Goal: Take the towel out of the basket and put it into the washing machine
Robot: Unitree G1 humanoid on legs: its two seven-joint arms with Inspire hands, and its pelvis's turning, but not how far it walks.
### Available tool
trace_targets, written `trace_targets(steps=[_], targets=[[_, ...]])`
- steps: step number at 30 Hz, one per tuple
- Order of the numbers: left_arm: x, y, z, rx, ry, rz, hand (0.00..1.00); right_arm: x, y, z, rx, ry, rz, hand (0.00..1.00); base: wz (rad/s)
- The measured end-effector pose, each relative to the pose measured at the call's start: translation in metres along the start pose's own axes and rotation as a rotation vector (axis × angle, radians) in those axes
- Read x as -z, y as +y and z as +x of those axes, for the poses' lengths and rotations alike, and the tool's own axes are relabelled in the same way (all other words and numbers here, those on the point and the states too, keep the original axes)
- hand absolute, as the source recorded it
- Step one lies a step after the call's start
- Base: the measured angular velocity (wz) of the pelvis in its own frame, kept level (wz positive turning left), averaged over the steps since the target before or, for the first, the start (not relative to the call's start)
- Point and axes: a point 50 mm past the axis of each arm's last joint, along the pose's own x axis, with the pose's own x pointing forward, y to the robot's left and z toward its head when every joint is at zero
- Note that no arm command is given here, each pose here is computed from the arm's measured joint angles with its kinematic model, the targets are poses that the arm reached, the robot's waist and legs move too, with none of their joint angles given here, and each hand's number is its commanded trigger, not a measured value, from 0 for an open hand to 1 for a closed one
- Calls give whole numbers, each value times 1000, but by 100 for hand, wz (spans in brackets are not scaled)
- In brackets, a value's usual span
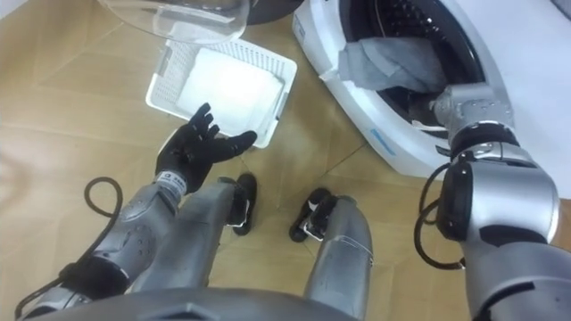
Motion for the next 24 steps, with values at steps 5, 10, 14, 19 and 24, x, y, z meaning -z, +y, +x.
trace_targets(steps=[5,10,14,19,24], targets=[[0,-3,0,12,-11,10,0,-2,-1,0,25,-13,28,0,3],[-2,-6,2,35,-18,50,0,-3,-1,0,25,5,86,0,0],[-7,-7,4,50,-28,57,0,-3,-1,0,20,15,128,0,0],[-9,-9,6,59,-32,62,0,-4,0,0,2,2,138,0,-4],[-11,-10,8,61,-37,66,0,-6,0,0,-12,-15,150,0,-4]])
